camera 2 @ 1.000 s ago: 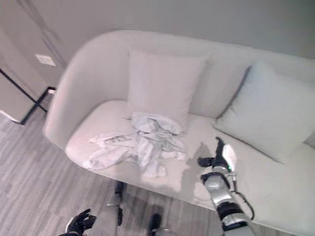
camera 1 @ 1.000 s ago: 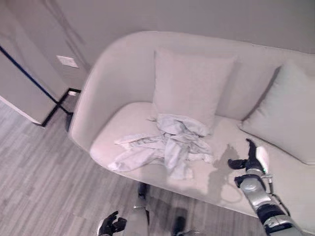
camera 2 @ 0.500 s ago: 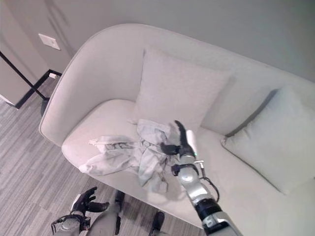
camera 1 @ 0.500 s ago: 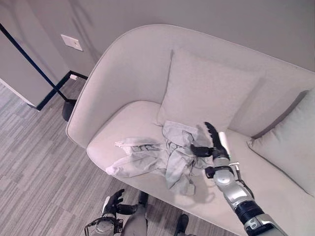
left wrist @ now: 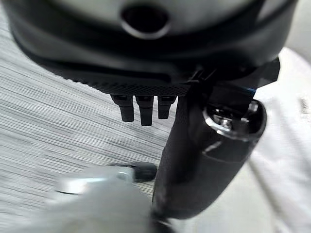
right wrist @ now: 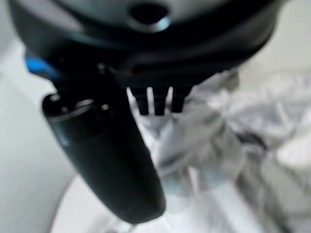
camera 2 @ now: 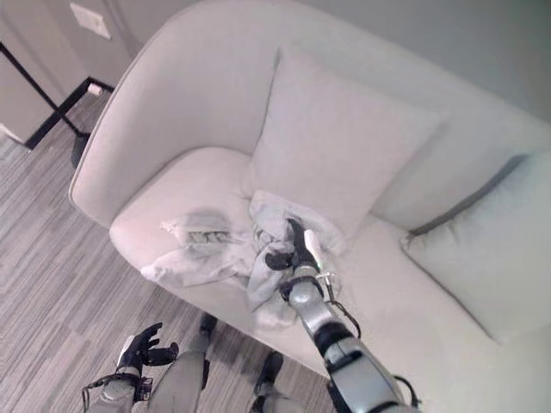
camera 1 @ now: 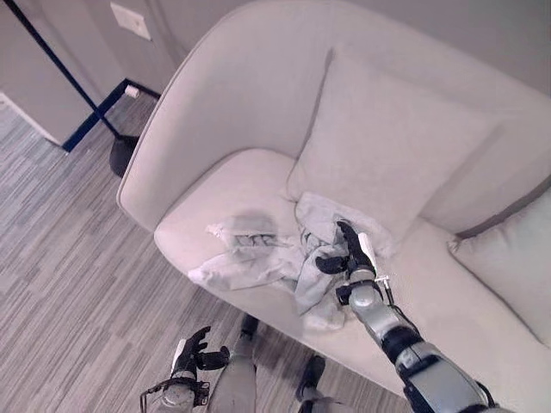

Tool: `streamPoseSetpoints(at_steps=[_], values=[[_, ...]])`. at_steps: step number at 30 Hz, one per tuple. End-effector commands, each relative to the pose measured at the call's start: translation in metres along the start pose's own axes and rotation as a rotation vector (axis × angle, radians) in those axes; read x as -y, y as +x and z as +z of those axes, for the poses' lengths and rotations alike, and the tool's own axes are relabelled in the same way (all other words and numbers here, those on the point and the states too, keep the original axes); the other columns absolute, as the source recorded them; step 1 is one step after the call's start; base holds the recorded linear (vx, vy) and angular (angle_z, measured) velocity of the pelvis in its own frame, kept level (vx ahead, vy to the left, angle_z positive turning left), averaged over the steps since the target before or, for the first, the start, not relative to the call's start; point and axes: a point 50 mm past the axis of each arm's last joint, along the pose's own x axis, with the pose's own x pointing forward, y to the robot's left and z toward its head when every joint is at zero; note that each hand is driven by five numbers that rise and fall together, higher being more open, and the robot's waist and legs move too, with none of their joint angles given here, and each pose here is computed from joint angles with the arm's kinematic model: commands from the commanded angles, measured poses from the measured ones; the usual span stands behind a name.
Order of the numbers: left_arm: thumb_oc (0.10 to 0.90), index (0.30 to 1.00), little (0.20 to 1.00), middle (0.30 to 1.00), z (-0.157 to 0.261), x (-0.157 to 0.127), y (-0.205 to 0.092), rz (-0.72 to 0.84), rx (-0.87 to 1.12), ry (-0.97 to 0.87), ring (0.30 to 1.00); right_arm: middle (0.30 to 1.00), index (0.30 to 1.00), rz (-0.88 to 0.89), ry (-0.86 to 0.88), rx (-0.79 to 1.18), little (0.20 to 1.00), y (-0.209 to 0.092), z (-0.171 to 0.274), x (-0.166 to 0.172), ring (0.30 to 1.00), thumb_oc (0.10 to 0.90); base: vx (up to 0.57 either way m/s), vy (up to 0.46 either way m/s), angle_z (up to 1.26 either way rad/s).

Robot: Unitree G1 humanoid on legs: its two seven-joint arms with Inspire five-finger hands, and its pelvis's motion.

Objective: Hang the clothes on the sofa on the clothes rack.

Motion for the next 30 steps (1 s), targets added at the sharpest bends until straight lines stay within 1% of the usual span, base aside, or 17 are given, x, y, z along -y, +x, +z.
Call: streamPoseSetpoints(at_steps=[1,4,5,6,7,8,9,10,11,12,13,15,18,20,25,29,30], values=[[0.8,0.9,0.9,0.9,-0.011,0.015,-0.007,-0.057,-0.009,0.08,0.9,0.9,0.9,-0.129,0.096,0.138,0.9,0.018,0.046,0.026,0.9,0.8,-0.01,0.082,0.12],[0.8,0.9,0.9,0.9,-0.006,0.016,-0.005,-0.063,0.014,0.09,0.9,0.9,0.9,-0.154,0.056,0.095,0.9,0.025,0.044,0.032,0.9,0.8,0.0,0.049,0.24],[0.8,0.9,0.9,0.9,0.002,0.017,-0.003,-0.069,0.047,0.111,0.9,0.9,0.9,-0.179,0.004,0.042,0.9,0.029,0.038,0.039,0.9,0.8,0.07,-0.011,0.23],[0.8,0.9,0.9,0.9,0.012,0.021,-0.001,-0.08,0.088,0.126,0.9,0.9,0.9,-0.196,-0.105,-0.01,0.9,0.031,0.03,0.047,0.9,0.8,0.0,0.033,0.25],[0.8,0.9,0.9,0.9,0.013,0.021,-0.001,-0.08,0.091,0.127,0.9,0.9,0.9,-0.199,-0.104,-0.009,0.9,0.032,0.031,0.048,0.9,0.8,0.07,-0.036,0.25],[0.8,0.9,0.9,0.9,0.017,0.022,0.0,-0.086,0.109,0.136,0.9,0.9,0.9,-0.204,-0.164,-0.043,0.9,0.032,0.024,0.051,0.9,0.8,0.0,-0.01,0.35],[0.8,0.9,0.9,0.9,0.025,0.024,0.001,-0.089,0.137,0.143,0.9,0.801,0.801,-0.193,-0.226,-0.083,0.801,0.031,0.016,0.052,0.801,0.734,0.07,-0.062,0.36],[0.8,0.9,0.9,0.9,0.033,0.026,0.003,-0.097,0.168,0.153,0.9,0.479,0.479,-0.178,-0.279,-0.131,0.479,0.028,0.005,0.051,0.479,0.519,0.01,-0.029,0.36],[0.8,0.9,0.9,0.9,0.043,0.027,0.005,-0.098,0.202,0.173,0.9,0.3,0.3,-0.159,-0.357,-0.197,0.3,0.023,-0.011,0.052,0.3,0.4,0.01,-0.021,0.19],[0.8,0.9,0.9,0.9,0.043,0.027,0.005,-0.098,0.202,0.173,0.9,0.3,0.3,-0.159,-0.357,-0.197,0.3,0.023,-0.011,0.052,0.3,0.4,0.03,-0.038,0.18],[0.8,0.9,0.9,0.9,0.049,0.027,0.007,-0.089,0.218,0.2,0.9,0.3,0.3,-0.13,-0.39,-0.245,0.3,0.016,-0.025,0.044,0.3,0.4,0.04,-0.031,0.18],[0.8,0.9,0.9,0.9,0.05,0.028,0.008,-0.078,0.214,0.21,0.9,0.3,0.3,-0.113,-0.372,-0.271,0.3,0.008,-0.036,0.034,0.3,0.4,0.05,-0.023,0.17],[0.8,0.9,0.9,0.9,0.043,0.026,0.008,-0.042,0.182,0.209,0.9,0.3,0.3,-0.088,-0.325,-0.299,0.3,-0.005,-0.052,0.017,0.3,0.4,0.01,-0.002,0.03],[0.8,0.9,0.9,0.9,0.035,0.023,0.007,-0.019,0.151,0.204,0.9,0.3,0.3,-0.052,-0.324,-0.3,0.3,-0.015,-0.064,0.006,0.3,0.4,-0.03,0.022,-0.01],[0.8,0.9,0.9,0.9,0.024,0.018,0.006,0.015,0.105,0.195,0.9,0.3,0.3,0.0,-0.336,-0.274,0.3,-0.029,-0.079,-0.005,0.3,0.4,-0.01,-0.004,-0.06],[0.8,0.9,0.9,0.9,0.014,0.014,0.003,0.041,0.067,0.171,0.9,0.3,0.3,-0.002,-0.279,-0.233,0.3,-0.036,-0.083,-0.007,0.3,0.4,0.05,-0.056,-0.18],[0.8,0.9,0.9,0.9,0.011,0.014,0.002,0.046,0.056,0.155,0.9,0.3,0.3,-0.016,-0.229,-0.179,0.3,-0.035,-0.076,-0.004,0.3,0.4,0.05,-0.031,-0.21]])
